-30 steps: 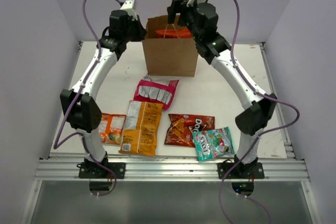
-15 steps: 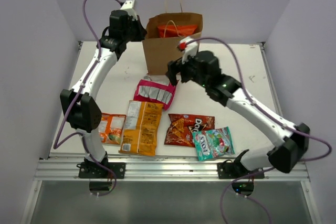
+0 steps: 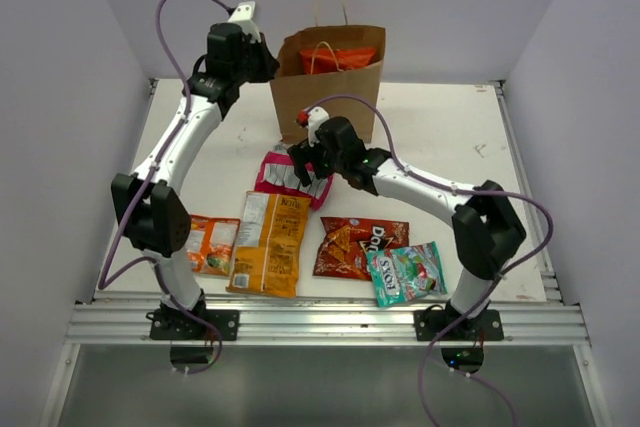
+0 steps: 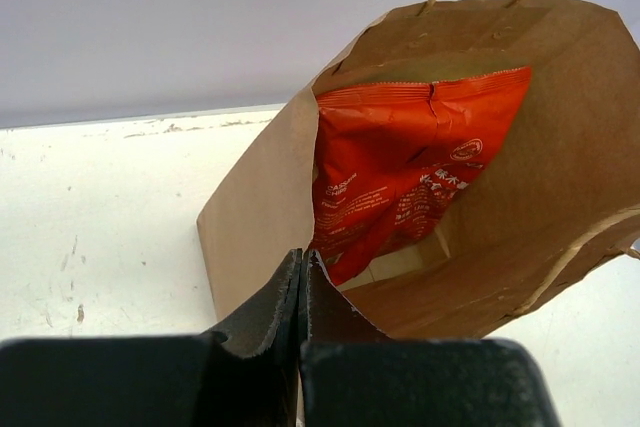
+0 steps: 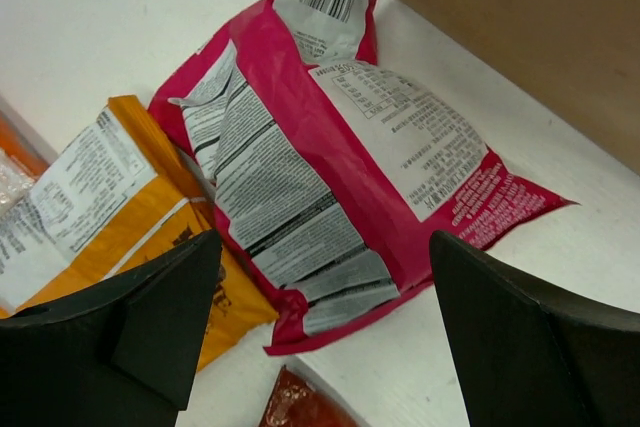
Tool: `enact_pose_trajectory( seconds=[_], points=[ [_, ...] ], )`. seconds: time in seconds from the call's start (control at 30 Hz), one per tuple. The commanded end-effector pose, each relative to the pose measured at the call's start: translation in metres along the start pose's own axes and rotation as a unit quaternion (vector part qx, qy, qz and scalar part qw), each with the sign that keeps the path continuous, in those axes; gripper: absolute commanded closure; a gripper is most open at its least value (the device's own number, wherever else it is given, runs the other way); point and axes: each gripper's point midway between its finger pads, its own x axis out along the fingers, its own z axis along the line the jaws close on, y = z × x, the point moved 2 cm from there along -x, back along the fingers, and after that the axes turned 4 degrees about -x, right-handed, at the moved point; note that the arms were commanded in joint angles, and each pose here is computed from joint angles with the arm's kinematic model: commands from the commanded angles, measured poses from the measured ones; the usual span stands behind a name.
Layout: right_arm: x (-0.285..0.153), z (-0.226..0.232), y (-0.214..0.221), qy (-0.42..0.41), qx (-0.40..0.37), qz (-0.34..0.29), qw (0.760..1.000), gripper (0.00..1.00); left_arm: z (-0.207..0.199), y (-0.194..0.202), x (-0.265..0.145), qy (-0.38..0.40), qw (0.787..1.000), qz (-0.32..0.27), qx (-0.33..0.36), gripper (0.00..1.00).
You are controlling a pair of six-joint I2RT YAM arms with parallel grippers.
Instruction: Place the snacks into the paper bag
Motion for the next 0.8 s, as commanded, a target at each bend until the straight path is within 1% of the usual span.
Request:
enact_pose_trajectory(
  seconds=[0.0,0.2,0.27,0.3,0.33,0.37,0.4,0.43,0.47,0.57,0.63,0.67,0.7,0.77],
  points=[
    [0.027,0.008,-0.002,-0.015,0.017,-0.014,1.000,0.11,-0.003,-0.001,-0.014,0.007,1.000,0.004,0.002,1.00],
    [0.054,0.005,0.040,0.000,0.024,0.030,0.999,0.12,-0.003,0.000,-0.011,0.012,1.000,0.005,0.006,1.00],
    [0.062,0.003,0.055,0.005,0.023,0.049,0.999,0.15,-0.003,0.001,-0.006,0.016,1.000,0.005,0.008,1.00],
    [0.064,0.002,0.058,0.009,0.023,0.052,0.998,0.18,-0.003,0.002,-0.004,0.017,1.000,0.007,0.007,1.00],
    [0.066,0.002,0.060,0.010,0.023,0.058,0.998,0.41,-0.003,0.002,-0.003,0.018,1.000,0.006,0.006,1.00],
    [0.068,0.003,0.069,0.008,0.022,0.075,0.997,0.50,-0.003,0.003,0.000,0.018,1.000,0.008,0.005,1.00],
    [0.069,0.002,0.067,0.008,0.021,0.077,0.997,0.57,-0.003,0.003,0.001,0.019,1.000,0.008,0.005,1.00],
    [0.069,0.003,0.072,0.006,0.021,0.087,0.996,0.74,-0.002,0.005,0.004,0.019,1.000,0.011,0.005,1.00],
    [0.070,0.003,0.074,0.007,0.020,0.092,0.996,0.79,-0.003,0.002,0.004,0.021,1.000,0.008,0.005,1.00],
    [0.074,0.006,0.092,0.000,0.018,0.116,0.993,0.86,-0.003,0.002,0.006,0.022,1.000,0.009,0.003,1.00],
    [0.073,0.005,0.097,0.001,0.016,0.132,0.991,1.00,-0.001,0.003,0.009,0.024,1.000,0.011,0.000,1.00],
    [0.072,0.004,0.096,0.001,0.007,0.133,0.991,1.00,0.000,0.002,0.009,0.024,1.000,0.010,-0.002,1.00],
    [0.065,0.003,0.082,0.004,0.005,0.120,0.993,1.00,0.000,0.000,0.009,0.025,1.000,0.009,-0.005,1.00],
    [0.047,-0.003,0.064,0.016,-0.009,0.115,0.993,1.00,0.001,-0.002,0.009,0.028,1.000,0.007,-0.006,1.00]
  ],
)
